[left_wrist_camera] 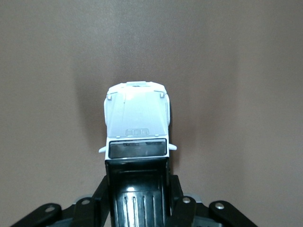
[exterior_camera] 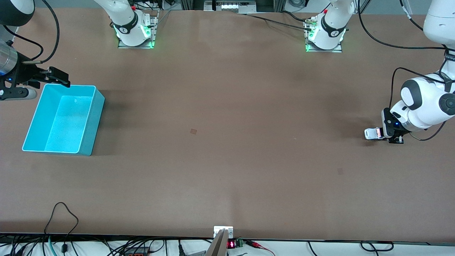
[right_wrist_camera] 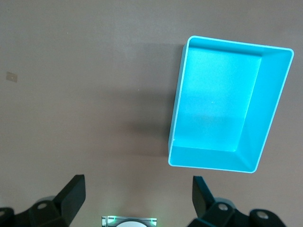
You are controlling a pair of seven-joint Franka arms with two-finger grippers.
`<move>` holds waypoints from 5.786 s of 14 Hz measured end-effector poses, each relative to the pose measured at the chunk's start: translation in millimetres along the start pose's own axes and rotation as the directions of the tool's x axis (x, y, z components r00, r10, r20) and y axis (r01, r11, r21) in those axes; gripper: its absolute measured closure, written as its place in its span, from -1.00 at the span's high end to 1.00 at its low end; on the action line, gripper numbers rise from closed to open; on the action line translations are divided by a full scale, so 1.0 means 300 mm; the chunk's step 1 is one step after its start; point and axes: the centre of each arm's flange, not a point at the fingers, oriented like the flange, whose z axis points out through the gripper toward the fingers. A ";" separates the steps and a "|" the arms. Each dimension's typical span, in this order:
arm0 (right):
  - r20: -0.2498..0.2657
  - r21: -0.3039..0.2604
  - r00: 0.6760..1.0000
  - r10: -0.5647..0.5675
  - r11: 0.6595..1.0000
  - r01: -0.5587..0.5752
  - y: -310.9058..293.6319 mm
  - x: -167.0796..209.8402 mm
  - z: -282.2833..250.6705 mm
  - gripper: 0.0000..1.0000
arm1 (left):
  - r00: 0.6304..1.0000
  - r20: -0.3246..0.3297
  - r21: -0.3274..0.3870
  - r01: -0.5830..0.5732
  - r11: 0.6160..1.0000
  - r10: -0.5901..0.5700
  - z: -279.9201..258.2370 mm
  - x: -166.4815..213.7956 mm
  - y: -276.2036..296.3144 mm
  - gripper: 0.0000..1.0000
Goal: Wind and store white jeep toy
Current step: 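Keep dragging the jeep backward along the table with the left gripper, then open the left gripper and let the jeep roll toward the blue bin, then raise and withdraw the left gripper while the jeep rolls to a stop, then move the right gripper from the bin toward the stopped jeep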
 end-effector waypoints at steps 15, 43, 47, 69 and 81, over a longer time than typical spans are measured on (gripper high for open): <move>0.000 0.000 1.000 0.000 1.000 0.000 -0.001 0.000 -0.001 1.00 | 0.995 -0.029 0.041 -0.097 0.994 0.099 -0.324 0.156 -0.133 1.00; 0.012 0.001 1.000 -0.001 1.000 0.001 -0.001 0.009 0.017 1.00 | 0.980 -0.032 0.126 -0.192 0.973 0.197 -0.476 0.379 -0.207 1.00; 0.014 0.001 1.000 -0.002 1.000 0.002 -0.001 0.011 0.021 1.00 | 0.981 -0.076 0.138 -0.166 0.976 0.178 -0.497 0.429 -0.212 1.00; 0.041 0.001 0.999 -0.018 1.000 0.018 -0.026 0.029 0.055 1.00 | 0.252 -0.033 -0.078 0.964 0.254 -0.967 -0.784 0.565 -0.236 1.00; 0.085 0.003 0.993 -0.084 0.996 0.084 -0.091 0.026 0.077 1.00 | -0.086 -0.037 -0.102 0.991 -0.082 -0.996 -1.220 0.600 -0.154 1.00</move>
